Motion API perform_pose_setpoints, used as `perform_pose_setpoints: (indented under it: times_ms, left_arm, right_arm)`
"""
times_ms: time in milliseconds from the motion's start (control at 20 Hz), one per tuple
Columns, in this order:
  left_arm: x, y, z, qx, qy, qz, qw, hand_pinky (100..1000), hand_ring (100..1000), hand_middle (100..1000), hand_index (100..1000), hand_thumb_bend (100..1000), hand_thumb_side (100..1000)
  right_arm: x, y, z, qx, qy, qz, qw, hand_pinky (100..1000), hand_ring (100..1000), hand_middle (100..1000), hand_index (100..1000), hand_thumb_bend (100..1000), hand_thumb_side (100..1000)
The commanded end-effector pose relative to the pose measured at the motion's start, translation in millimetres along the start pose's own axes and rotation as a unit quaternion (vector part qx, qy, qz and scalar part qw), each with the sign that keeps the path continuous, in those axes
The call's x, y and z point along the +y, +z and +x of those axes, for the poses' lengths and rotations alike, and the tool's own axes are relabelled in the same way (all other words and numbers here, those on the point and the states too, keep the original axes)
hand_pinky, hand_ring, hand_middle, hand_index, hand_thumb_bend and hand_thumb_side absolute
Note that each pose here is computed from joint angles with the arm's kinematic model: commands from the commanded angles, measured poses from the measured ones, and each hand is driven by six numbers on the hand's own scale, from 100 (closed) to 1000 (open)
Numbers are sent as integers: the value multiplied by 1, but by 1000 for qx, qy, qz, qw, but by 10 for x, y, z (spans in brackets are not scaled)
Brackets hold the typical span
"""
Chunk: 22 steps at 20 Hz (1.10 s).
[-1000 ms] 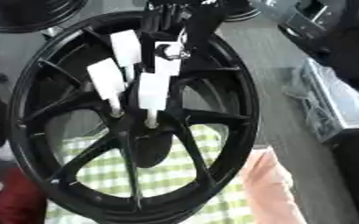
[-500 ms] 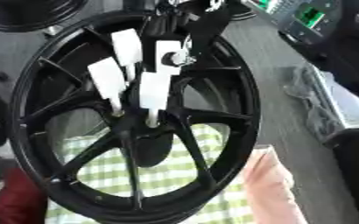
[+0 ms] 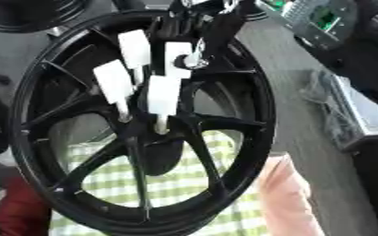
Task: Pull the pin out of the wheel hub.
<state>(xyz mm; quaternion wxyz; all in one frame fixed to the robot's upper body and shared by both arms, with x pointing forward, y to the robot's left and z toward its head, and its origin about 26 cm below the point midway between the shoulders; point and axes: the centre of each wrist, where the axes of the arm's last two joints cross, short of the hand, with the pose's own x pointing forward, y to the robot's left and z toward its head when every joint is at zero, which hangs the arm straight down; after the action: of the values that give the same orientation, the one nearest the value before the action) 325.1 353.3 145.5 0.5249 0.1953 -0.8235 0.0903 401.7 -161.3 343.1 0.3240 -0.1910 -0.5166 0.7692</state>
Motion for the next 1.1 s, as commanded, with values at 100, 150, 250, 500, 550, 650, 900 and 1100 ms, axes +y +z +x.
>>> perform_pose_setpoints:
  times_ms: [100,150,250,500,550,650,900,1100]
  left_arm:
    - [30,-61,104,-18,-5,-2,1000,693,832,747,714,256,588]
    - [30,-62,105,-18,-4,-2,1000,693,832,747,714,256,588]
    - [28,-63,107,-19,-4,-2,1000,693,832,747,714,255,588]
    - [28,-64,108,-18,-4,-2,1000,694,832,747,714,255,589]
    - [28,-64,108,-18,-4,-2,1000,694,832,747,714,254,590]
    - [27,-63,107,-18,-4,-3,1000,694,832,747,714,253,590]
    - [26,-64,107,-17,-5,-4,1000,695,832,748,714,252,591]
    - [25,-66,108,-17,-4,-5,1000,695,832,748,715,252,593]
  right_arm:
    - [-76,92,-65,14,2,-12,1000,839,838,799,856,277,427]
    - [-73,89,-70,14,2,-12,1000,839,838,799,856,275,426]
    - [-67,83,-80,15,0,-12,1000,839,838,798,855,275,422]
    - [-50,66,-104,15,-4,-7,1000,833,821,758,838,268,442]
    - [-50,64,-108,14,-6,-6,1000,831,818,745,829,262,436]
    - [-56,68,-111,11,-9,-11,1000,826,811,717,807,232,432]
    - [-72,74,-85,2,-20,-30,999,819,801,675,774,187,424]
    - [-68,63,-61,-5,-24,-29,999,815,796,655,758,179,431]
